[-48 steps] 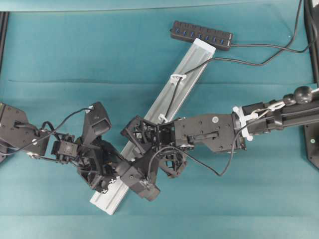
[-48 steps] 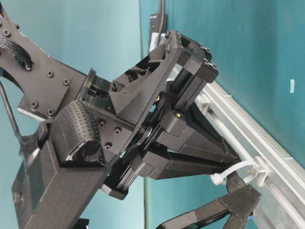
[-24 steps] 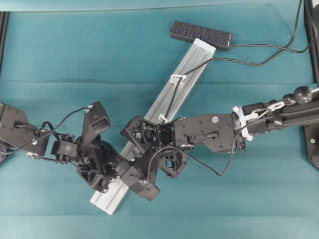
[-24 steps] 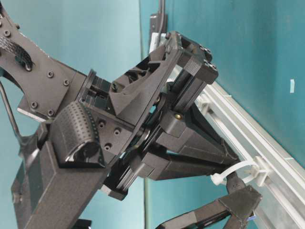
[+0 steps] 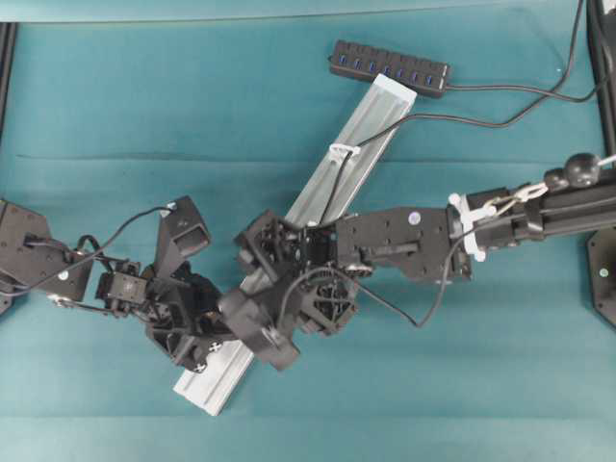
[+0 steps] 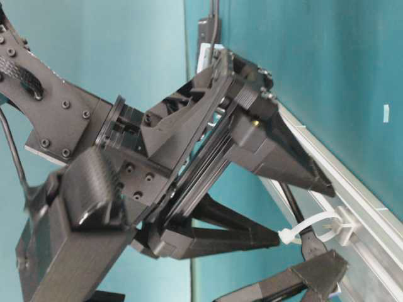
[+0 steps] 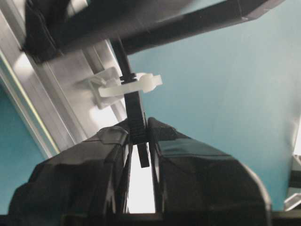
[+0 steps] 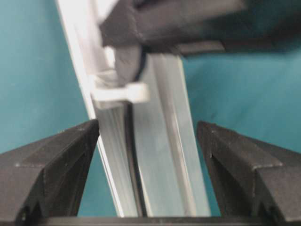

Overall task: Pass the USB cable through three rings with both arms.
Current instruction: 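Open the right gripper and pull the plug through with the left gripper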

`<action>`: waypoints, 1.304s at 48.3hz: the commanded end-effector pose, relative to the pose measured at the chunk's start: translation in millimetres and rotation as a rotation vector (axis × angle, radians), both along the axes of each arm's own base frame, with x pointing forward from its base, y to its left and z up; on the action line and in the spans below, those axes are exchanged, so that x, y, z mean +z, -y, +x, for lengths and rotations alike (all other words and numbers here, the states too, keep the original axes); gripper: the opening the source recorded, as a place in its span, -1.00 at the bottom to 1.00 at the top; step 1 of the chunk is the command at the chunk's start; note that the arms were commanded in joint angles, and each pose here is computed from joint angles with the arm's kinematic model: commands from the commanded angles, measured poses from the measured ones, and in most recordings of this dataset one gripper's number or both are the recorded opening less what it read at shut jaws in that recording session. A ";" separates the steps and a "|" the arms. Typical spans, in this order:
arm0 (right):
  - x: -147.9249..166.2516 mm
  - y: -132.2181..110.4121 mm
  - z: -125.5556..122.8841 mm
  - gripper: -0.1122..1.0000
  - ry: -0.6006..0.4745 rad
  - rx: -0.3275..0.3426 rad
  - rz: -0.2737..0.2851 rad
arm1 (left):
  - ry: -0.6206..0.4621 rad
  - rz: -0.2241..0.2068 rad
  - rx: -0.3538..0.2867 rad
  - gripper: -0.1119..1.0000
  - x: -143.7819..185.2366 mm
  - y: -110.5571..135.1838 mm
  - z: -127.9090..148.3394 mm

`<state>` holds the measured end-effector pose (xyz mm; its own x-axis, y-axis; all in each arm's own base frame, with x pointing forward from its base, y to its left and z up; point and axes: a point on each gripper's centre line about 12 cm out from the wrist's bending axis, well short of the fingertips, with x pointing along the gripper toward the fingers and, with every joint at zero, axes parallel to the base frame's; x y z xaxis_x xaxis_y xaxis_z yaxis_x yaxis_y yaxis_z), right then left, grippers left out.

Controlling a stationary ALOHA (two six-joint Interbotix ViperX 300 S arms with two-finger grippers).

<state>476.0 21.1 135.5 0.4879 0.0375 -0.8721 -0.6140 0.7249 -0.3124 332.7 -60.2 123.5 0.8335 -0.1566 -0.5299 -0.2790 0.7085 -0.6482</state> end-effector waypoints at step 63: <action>89.7 64.7 -46.2 0.78 0.295 -0.520 0.278 | 0.095 -0.062 -0.021 -0.63 74.3 3.5 -55.3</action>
